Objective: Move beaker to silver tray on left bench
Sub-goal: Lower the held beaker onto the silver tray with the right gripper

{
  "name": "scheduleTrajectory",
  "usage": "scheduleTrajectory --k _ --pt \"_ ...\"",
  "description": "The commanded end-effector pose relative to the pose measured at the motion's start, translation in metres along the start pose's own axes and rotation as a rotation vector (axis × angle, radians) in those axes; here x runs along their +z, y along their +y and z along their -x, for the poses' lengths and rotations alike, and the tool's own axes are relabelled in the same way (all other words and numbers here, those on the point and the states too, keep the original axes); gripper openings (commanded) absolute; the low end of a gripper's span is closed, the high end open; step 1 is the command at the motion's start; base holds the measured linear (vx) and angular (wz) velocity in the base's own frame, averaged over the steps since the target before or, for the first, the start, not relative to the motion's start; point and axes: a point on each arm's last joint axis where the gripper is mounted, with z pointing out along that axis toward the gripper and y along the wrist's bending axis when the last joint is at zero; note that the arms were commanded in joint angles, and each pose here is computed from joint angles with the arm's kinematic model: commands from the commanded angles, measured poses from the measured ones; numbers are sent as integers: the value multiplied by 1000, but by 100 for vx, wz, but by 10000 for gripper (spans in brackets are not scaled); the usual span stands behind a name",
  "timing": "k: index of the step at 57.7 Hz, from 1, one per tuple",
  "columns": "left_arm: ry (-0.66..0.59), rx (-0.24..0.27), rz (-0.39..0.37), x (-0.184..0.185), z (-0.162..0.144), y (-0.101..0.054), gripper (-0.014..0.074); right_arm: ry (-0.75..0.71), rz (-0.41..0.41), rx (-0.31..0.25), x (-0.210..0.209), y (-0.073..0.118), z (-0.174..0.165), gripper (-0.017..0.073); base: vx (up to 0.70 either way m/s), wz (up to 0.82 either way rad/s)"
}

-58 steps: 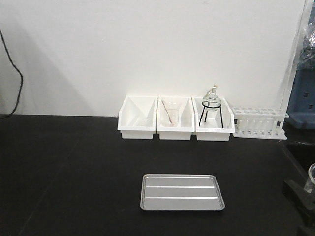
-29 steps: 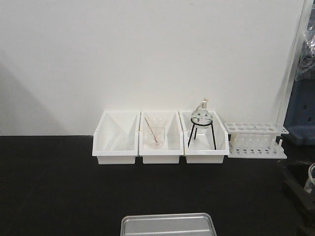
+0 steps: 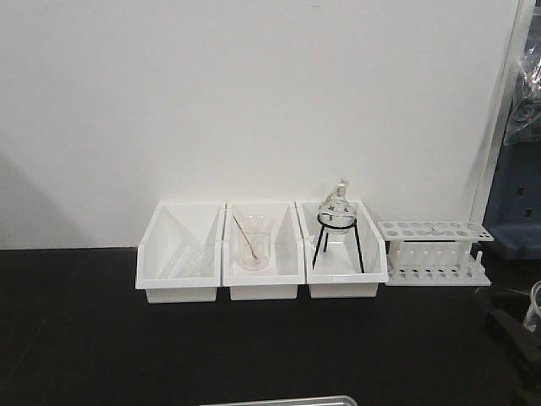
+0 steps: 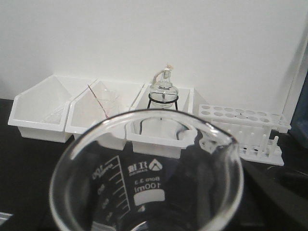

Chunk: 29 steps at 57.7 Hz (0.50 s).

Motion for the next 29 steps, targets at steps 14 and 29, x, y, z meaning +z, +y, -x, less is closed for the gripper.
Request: scheduleTrajectory --k 14,29 --pt "-66 -1 -7 2 -1 -1 1 -46 16 -20 -2 1 12 -7 0 0" --pt "-66 -1 -7 2 -1 -1 1 -45 41 -15 0 3 12 -7 0 0"
